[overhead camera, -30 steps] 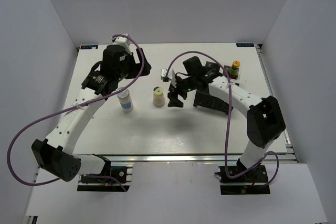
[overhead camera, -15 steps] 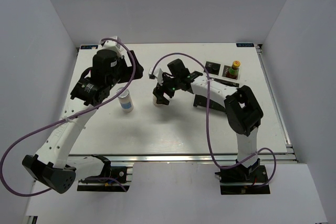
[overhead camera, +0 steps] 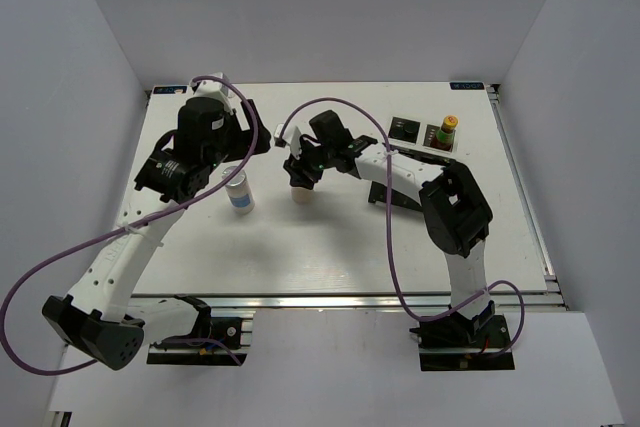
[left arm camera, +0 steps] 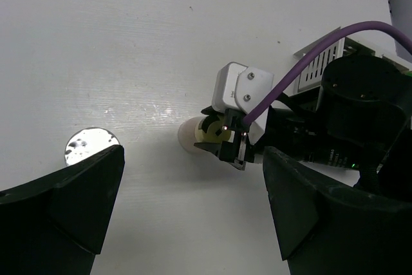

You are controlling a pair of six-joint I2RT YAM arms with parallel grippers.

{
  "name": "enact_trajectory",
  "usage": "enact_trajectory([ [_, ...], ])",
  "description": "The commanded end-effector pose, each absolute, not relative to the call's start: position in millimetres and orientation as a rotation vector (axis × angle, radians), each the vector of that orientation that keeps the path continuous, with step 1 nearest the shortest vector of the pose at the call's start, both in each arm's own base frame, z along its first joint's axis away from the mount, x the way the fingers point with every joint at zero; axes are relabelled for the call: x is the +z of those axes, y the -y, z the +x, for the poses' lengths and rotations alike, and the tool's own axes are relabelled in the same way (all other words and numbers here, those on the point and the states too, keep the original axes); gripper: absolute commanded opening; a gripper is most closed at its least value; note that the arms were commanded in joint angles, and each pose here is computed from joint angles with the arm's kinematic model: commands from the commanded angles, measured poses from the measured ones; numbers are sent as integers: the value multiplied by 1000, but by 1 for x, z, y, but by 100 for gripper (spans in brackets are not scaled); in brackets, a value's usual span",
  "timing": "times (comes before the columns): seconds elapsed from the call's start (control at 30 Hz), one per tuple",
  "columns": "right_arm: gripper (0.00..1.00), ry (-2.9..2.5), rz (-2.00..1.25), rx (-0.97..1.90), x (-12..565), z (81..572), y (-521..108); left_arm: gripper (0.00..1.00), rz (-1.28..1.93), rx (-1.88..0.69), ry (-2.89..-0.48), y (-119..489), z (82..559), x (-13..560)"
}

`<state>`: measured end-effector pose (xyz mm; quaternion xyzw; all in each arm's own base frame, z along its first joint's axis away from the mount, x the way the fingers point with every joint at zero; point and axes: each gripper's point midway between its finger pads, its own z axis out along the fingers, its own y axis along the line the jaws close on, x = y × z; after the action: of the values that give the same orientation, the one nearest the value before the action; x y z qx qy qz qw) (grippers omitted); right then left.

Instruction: Organize the condiment bottles

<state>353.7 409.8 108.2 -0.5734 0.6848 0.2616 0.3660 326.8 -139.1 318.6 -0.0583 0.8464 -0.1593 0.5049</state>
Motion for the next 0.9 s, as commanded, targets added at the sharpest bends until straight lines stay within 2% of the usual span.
enact_trajectory([
  [0.0, 46, -1694, -1491, 647, 118, 356, -411, 98, -156, -388, -2014, 135, 323, 324],
  [0.13, 44, -1699, -1510, 646, 116, 351, -406, 98, -156, -394, -2015, 136, 324, 322],
  [0.23, 53, -1700, -1521, 651, 116, 349, -405, 98, -153, -392, -2015, 136, 324, 322],
  [0.27, 59, -1704, -1523, 649, 115, 348, -404, 98, -153, -392, -2015, 136, 324, 322],
  [0.53, 63, -1707, -1534, 642, 111, 348, -403, 98, -158, -391, -2010, 134, 321, 323],
  [0.63, 56, -1696, -1537, 646, 114, 347, -403, 98, -161, -392, -2005, 133, 321, 324],
  [0.73, 43, -1685, -1549, 654, 117, 346, -403, 98, -161, -394, -2007, 133, 320, 324],
  [0.77, 29, -1673, -1543, 665, 123, 346, -402, 98, -163, -393, -2008, 133, 320, 323],
  [0.87, 0, -1644, -1503, 716, 151, 347, -397, 98, -160, -389, -2014, 133, 320, 321],
])
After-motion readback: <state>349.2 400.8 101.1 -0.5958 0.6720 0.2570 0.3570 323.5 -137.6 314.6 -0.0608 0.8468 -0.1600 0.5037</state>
